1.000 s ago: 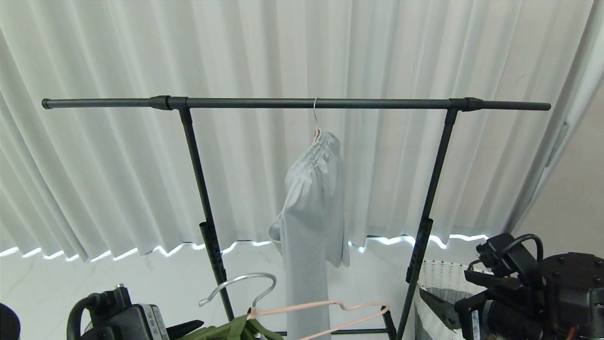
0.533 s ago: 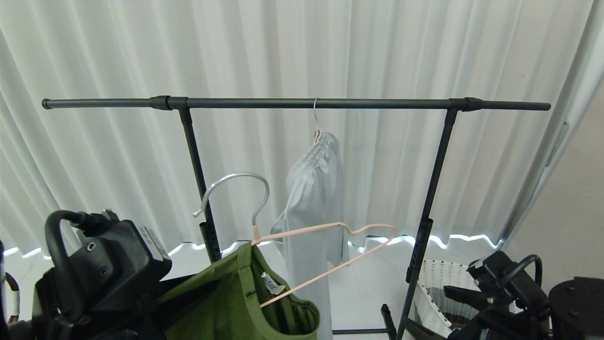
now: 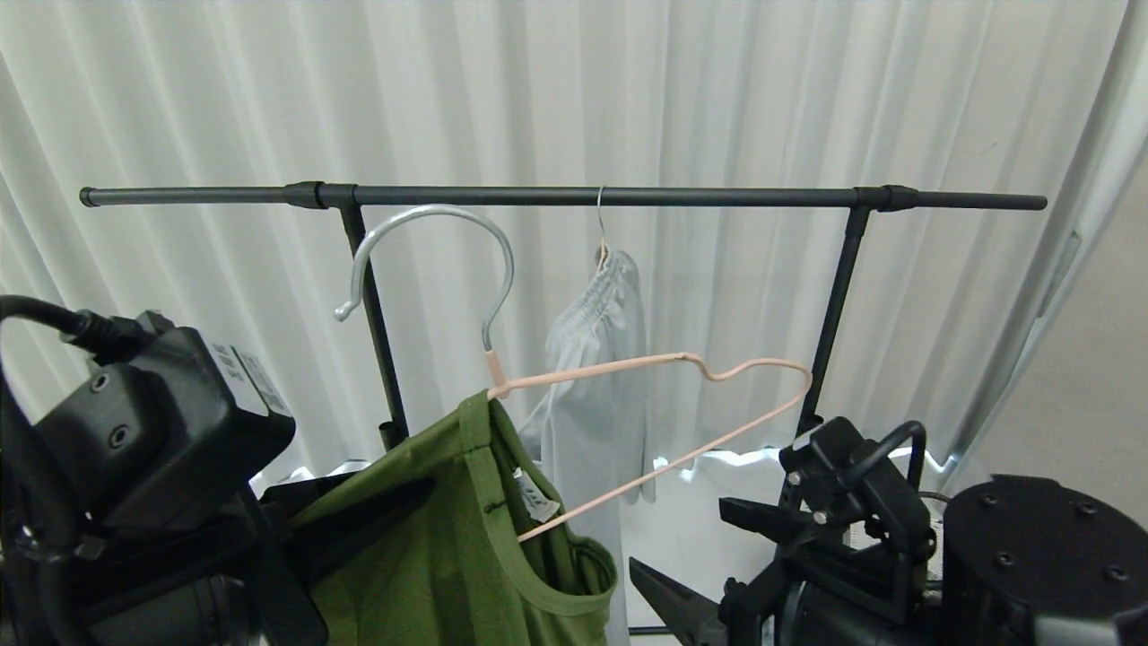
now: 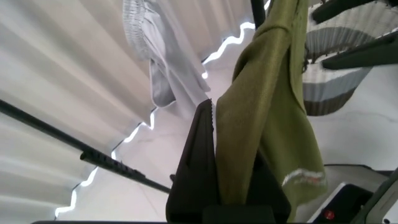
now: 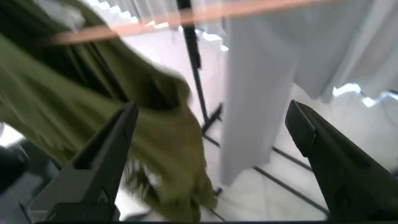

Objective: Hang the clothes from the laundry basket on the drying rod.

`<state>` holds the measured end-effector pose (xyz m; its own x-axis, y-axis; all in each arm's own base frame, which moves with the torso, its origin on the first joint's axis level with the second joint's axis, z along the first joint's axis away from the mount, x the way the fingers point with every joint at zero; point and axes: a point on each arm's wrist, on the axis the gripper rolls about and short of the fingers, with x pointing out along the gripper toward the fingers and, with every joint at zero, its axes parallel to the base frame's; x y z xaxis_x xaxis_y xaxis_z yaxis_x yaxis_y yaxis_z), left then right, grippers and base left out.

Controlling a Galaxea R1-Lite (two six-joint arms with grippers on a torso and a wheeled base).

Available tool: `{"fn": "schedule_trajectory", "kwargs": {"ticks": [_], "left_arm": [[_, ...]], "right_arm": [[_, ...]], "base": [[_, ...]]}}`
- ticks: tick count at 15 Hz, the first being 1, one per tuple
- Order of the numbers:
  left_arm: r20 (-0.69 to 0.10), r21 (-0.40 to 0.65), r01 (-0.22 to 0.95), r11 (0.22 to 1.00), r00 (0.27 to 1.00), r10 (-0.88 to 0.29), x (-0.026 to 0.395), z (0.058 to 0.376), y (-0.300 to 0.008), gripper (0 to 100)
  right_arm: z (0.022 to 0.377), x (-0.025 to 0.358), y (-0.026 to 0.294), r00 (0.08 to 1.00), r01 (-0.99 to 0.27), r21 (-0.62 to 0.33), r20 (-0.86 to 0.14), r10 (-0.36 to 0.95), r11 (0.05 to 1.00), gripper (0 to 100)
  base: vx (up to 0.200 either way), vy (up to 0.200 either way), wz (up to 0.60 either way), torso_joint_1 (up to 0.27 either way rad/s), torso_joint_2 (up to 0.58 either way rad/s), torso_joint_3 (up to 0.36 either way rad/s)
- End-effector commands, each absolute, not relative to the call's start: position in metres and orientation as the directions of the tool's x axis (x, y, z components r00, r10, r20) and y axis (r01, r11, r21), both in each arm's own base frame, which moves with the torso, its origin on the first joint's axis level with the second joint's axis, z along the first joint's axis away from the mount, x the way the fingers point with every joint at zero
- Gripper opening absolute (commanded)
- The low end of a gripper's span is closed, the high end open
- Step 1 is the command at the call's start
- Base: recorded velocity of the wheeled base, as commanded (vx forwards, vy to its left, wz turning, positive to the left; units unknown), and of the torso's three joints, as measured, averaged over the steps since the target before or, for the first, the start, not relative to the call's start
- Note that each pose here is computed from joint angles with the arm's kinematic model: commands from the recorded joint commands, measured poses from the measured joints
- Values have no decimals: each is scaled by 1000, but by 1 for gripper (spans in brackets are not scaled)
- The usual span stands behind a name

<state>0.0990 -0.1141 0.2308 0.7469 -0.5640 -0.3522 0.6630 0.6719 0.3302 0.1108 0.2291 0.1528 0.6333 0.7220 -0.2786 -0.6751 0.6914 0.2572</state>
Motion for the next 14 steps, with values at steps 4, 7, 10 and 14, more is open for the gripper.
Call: {"fn": "schedule_trajectory", "kwargs": {"ticks": [4,7,10,14], "left_arm": [[-334,329,673,662,739,-585,97,236,-117,0],[-313,325,669,669,743,-591,98,243,-118,0],[-307,326,666,671,746,-592,97,245,-117,0],[-311,329,663,672,748,-586,97,243,-117,0]], "right_arm": [[143,120,265,630,-678,248,-290,721,692,100],[133,117,262,623,-676,232,-327,711,699,100],[119,112,251,615,-673,200,-384,689,712,100],[110,104,220,628,-651,166,-430,648,741,100]], "base": [[0,0,0,0,0,0],[0,0,0,0,0,0],[0,0,0,0,0,0],[0,0,0,0,0,0]]}}
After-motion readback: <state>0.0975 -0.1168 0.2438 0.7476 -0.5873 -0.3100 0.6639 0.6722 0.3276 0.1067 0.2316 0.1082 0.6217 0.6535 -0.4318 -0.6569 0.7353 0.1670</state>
